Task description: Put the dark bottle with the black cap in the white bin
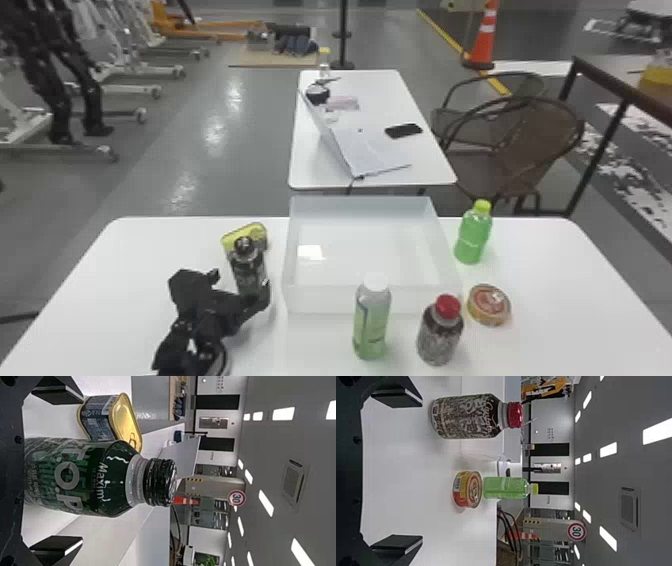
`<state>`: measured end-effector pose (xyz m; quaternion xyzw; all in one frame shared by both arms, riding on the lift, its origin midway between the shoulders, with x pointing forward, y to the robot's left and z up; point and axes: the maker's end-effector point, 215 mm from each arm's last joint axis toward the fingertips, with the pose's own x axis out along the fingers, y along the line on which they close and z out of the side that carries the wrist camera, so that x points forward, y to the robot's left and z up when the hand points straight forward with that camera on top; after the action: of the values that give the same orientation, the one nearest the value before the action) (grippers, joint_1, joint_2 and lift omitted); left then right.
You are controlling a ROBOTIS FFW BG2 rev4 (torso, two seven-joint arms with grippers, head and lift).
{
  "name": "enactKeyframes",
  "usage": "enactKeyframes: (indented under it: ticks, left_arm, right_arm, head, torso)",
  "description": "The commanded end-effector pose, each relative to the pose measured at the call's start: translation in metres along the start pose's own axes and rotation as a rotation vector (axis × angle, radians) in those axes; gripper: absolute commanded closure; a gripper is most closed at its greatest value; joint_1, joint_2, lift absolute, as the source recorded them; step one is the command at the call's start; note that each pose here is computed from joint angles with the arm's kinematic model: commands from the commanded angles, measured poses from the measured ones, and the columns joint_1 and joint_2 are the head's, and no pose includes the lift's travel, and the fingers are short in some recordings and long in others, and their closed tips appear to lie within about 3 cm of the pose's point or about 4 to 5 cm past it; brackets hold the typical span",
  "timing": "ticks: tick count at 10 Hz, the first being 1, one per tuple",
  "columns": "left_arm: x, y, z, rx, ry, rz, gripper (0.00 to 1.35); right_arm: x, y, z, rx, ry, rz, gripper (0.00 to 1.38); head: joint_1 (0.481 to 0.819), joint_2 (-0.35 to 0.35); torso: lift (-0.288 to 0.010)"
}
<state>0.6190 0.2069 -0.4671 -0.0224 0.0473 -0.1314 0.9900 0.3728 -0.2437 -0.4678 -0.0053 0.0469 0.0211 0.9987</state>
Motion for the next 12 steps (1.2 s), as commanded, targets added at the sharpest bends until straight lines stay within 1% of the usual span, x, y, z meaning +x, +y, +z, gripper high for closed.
enactKeyframes:
  ticks: [1, 3, 4, 5, 6, 7, 9, 10, 11, 12]
  left_arm:
    - [0.001, 0.004, 0.006, 0.019, -0.013, 0.002, 0.12]
    - [0.004, 0.007, 0.009, 0.012, -0.019, 0.013, 0.22]
    - [0.005, 0.005, 0.009, 0.014, -0.018, 0.009, 0.24]
    - [0.007, 0.005, 0.008, 0.019, -0.013, 0.005, 0.35]
    - [0.007, 0.004, 0.005, 0.020, 0.000, -0.004, 0.64]
    - [0.007, 0.005, 0.005, 0.018, -0.002, 0.000, 0.69]
    - [0.007, 0.004, 0.004, 0.023, 0.001, -0.004, 0.70]
    - [0.007, 0.002, 0.006, 0.042, -0.005, -0.010, 0.70]
    - [0.008, -0.004, 0.019, 0.066, -0.035, -0.021, 0.72]
    - [0.008, -0.005, 0.045, 0.100, -0.074, -0.013, 0.72]
  right_arm:
    - [0.001, 0.001, 0.000, 0.002, 0.000, 0.000, 0.09]
    - [0.001, 0.001, -0.001, 0.007, 0.002, 0.000, 0.09]
    - [0.001, 0.001, -0.001, 0.007, 0.000, 0.000, 0.09]
    - [0.002, 0.001, -0.001, 0.008, 0.000, 0.001, 0.09]
    - [0.002, 0.002, -0.001, 0.008, -0.002, 0.003, 0.09]
    - [0.002, 0.002, -0.001, 0.010, -0.002, 0.003, 0.09]
    - [0.002, 0.002, -0.001, 0.011, -0.002, 0.003, 0.09]
    - [0.001, 0.002, -0.002, 0.011, 0.001, 0.003, 0.09]
    - [0.000, 0.001, -0.002, 0.011, 0.001, 0.001, 0.09]
    - [-0.001, 0.001, -0.002, 0.011, 0.001, 0.002, 0.09]
  head:
    - [0.549, 0.000]
    - [0.549, 0.000]
    - [0.549, 0.000]
    - [0.549, 0.000]
    - [0.549, 0.000]
    - [0.549, 0.000]
    - [0.549, 0.000]
    - [0.549, 0.000]
    - [0.549, 0.000]
    - [0.549, 0.000]
  torso:
    - [-0.100]
    - [-0.100]
    - [-0.100]
    - [-0.100]
    - [-0.100]
    - [-0.100]
    - [-0.100]
    - [-0.100]
    - [-0.100]
    - [-0.100]
